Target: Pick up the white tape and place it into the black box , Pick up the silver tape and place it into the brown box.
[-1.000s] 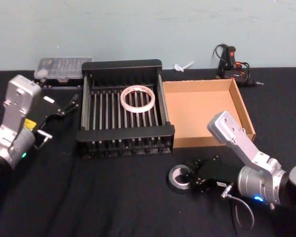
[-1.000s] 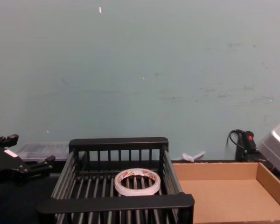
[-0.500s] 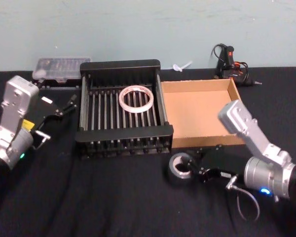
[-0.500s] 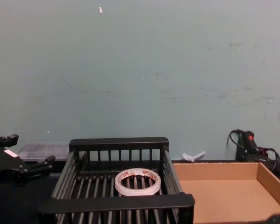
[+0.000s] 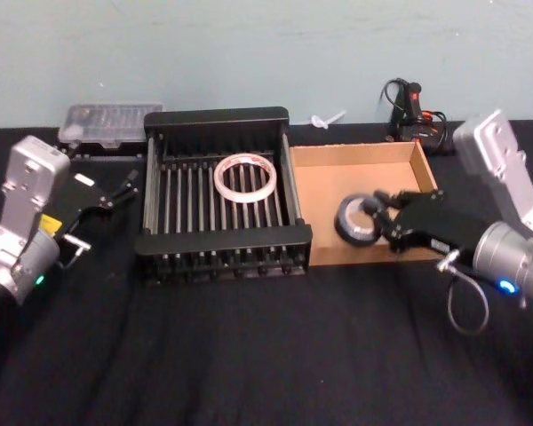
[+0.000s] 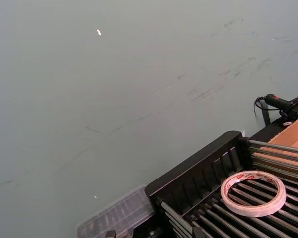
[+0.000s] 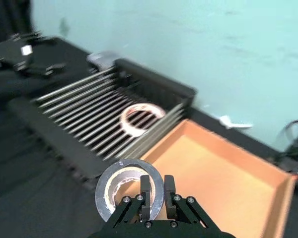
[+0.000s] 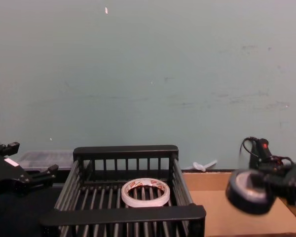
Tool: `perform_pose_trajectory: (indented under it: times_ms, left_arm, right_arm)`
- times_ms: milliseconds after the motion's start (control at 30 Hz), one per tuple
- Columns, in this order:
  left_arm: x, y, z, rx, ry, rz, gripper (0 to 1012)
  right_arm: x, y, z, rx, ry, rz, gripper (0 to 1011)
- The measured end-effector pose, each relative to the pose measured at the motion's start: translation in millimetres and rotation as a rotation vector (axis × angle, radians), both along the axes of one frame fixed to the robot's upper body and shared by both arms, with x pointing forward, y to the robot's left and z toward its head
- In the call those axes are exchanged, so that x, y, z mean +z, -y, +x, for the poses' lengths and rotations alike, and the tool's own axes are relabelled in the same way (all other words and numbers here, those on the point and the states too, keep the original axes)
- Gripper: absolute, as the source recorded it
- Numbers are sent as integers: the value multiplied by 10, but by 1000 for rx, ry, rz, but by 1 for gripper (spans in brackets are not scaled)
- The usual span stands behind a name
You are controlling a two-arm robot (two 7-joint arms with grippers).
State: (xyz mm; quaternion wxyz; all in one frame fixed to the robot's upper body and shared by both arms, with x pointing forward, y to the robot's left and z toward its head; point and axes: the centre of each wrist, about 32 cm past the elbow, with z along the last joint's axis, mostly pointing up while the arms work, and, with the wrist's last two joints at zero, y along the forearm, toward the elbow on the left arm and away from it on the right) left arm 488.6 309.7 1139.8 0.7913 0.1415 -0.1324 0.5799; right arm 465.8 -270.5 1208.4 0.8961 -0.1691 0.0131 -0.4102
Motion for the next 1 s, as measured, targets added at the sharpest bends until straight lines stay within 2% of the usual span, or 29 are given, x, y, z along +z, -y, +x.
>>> perform_pose_trajectory:
  times_ms: [267, 500, 767, 1000]
  left_arm:
    - [0, 0, 0, 0, 0, 0, 1001]
    - [0, 0, 0, 0, 0, 0, 1001]
    - [0, 0, 0, 0, 0, 0, 1001]
    - [0, 0, 0, 0, 0, 0, 1001]
  right_arm:
    - [38, -14, 264, -118, 43, 22, 172]
    - [9, -130, 580, -174, 38, 21, 172]
    - [-125, -303, 998, -253, -22, 7, 172]
    - [-251, -386, 1178, -279, -65, -17, 172]
